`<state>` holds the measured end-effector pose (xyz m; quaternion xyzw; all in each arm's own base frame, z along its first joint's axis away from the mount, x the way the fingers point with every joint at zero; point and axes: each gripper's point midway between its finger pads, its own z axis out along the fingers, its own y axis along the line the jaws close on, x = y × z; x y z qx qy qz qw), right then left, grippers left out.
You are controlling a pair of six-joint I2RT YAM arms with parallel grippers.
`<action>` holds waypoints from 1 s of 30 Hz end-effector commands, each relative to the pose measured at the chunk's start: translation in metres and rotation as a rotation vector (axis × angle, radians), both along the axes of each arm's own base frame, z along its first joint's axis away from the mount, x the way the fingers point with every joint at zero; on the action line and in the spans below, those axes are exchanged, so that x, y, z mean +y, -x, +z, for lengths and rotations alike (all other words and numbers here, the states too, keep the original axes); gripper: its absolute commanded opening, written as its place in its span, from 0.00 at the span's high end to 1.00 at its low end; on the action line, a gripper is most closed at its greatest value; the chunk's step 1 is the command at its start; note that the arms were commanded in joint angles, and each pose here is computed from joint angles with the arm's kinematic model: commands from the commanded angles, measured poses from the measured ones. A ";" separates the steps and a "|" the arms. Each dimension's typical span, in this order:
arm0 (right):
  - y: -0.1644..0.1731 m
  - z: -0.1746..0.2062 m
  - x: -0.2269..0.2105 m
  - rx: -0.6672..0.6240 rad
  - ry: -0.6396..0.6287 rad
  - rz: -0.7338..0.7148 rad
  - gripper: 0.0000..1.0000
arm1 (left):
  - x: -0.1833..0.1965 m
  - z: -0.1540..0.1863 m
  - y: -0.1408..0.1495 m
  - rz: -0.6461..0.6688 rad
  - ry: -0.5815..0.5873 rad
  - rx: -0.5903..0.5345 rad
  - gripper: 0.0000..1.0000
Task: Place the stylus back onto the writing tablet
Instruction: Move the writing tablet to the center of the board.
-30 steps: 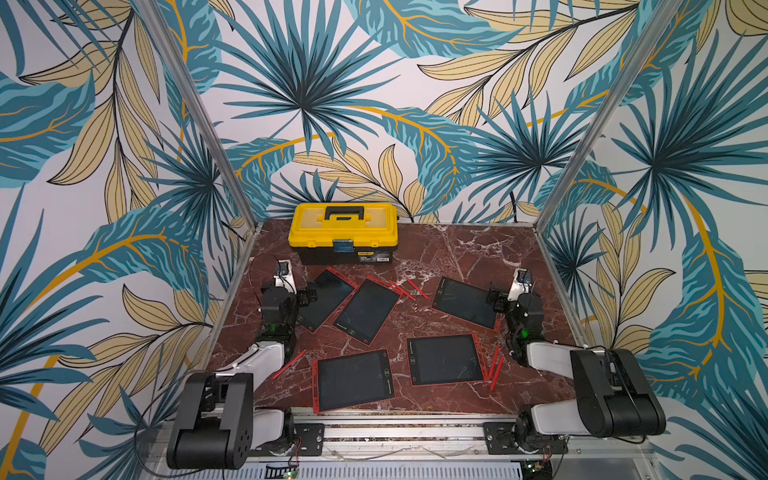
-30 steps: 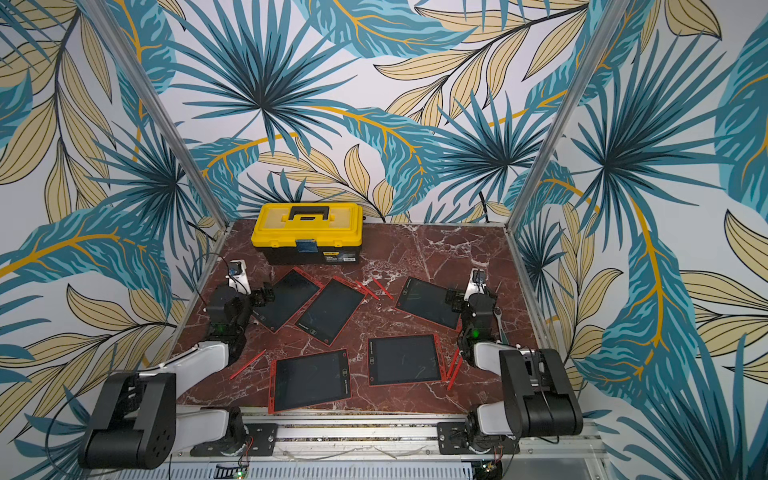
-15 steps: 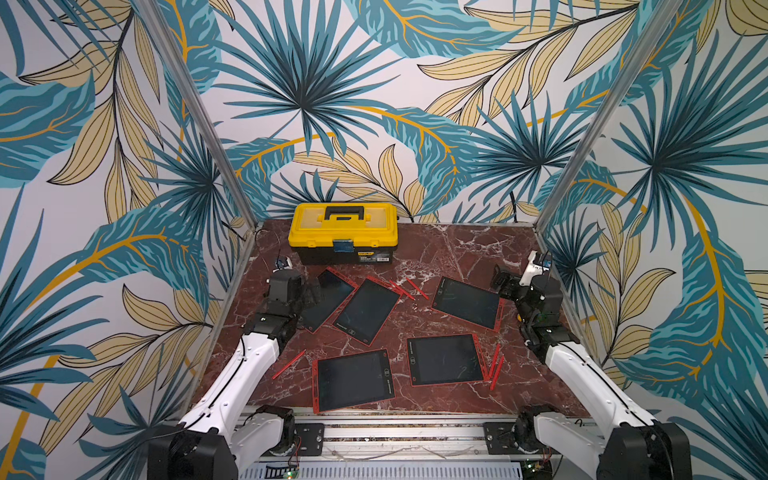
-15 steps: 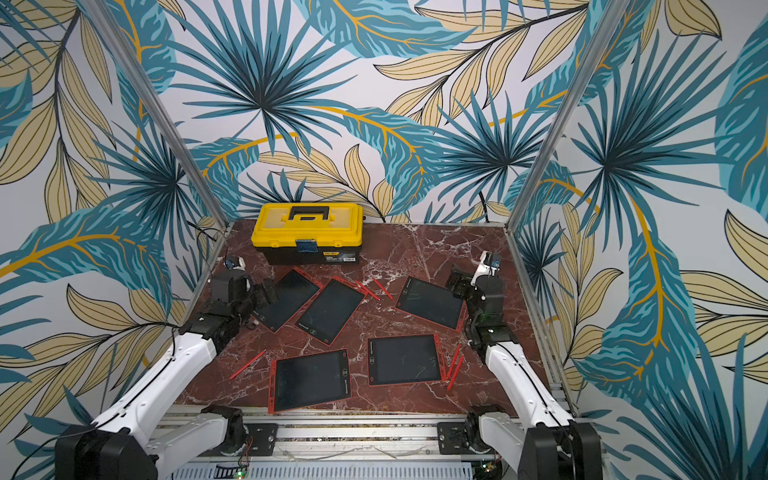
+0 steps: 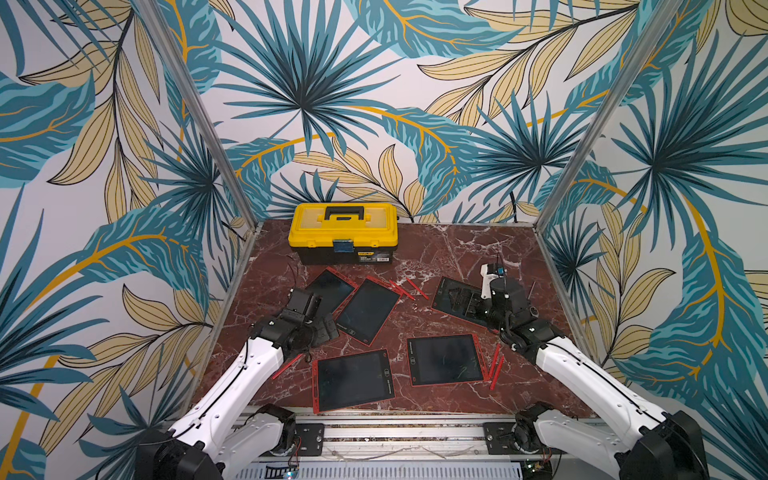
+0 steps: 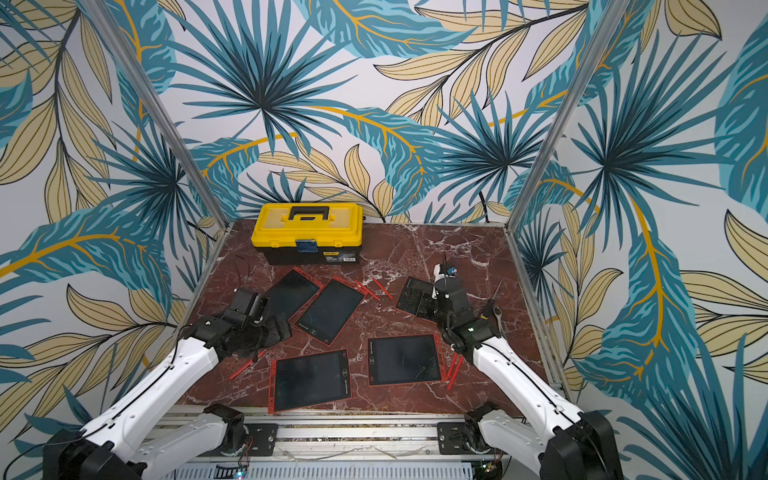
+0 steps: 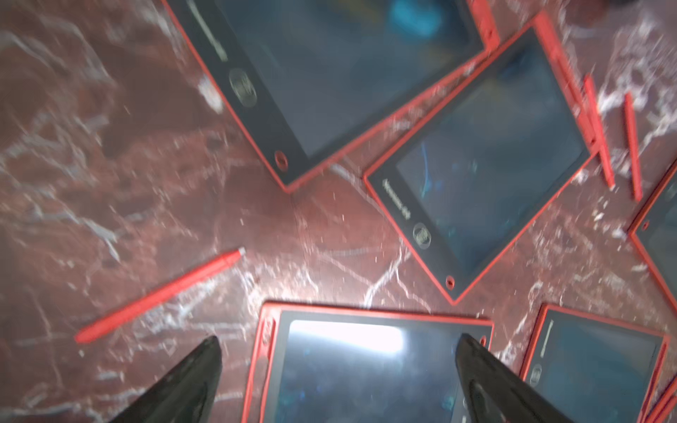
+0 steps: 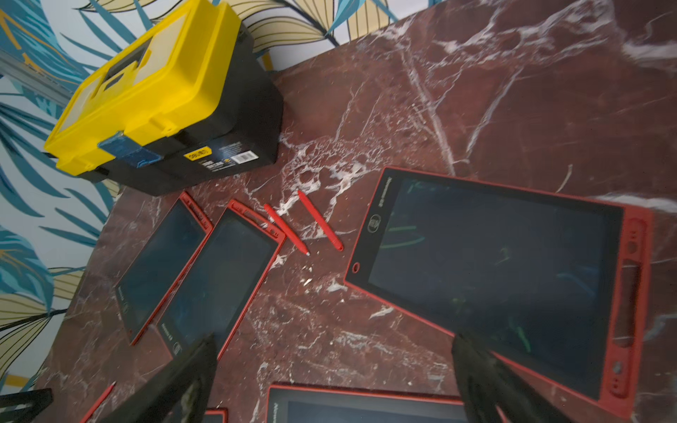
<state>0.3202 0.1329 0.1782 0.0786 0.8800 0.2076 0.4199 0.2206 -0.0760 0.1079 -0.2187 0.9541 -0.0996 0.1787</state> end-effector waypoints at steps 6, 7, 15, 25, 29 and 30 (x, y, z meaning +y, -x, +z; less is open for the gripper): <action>0.027 -0.018 0.030 0.112 -0.045 0.110 0.00 | -0.013 -0.033 0.047 0.060 0.038 0.178 0.01; 0.028 -0.019 0.031 0.116 -0.047 0.116 0.00 | -0.014 -0.035 0.049 0.059 0.036 0.188 0.01; 0.037 -0.030 0.037 0.147 -0.066 0.143 0.00 | -0.018 -0.051 0.057 0.035 0.011 0.271 0.06; 0.037 -0.029 0.043 0.127 -0.092 0.165 0.00 | -0.025 -0.068 0.060 -0.017 -0.001 0.347 0.07; 0.038 -0.029 0.042 0.126 -0.091 0.162 0.01 | -0.029 -0.074 0.059 -0.027 0.013 0.355 0.09; 0.039 -0.029 0.042 0.124 -0.092 0.160 0.01 | -0.029 -0.076 0.059 -0.026 0.013 0.358 0.09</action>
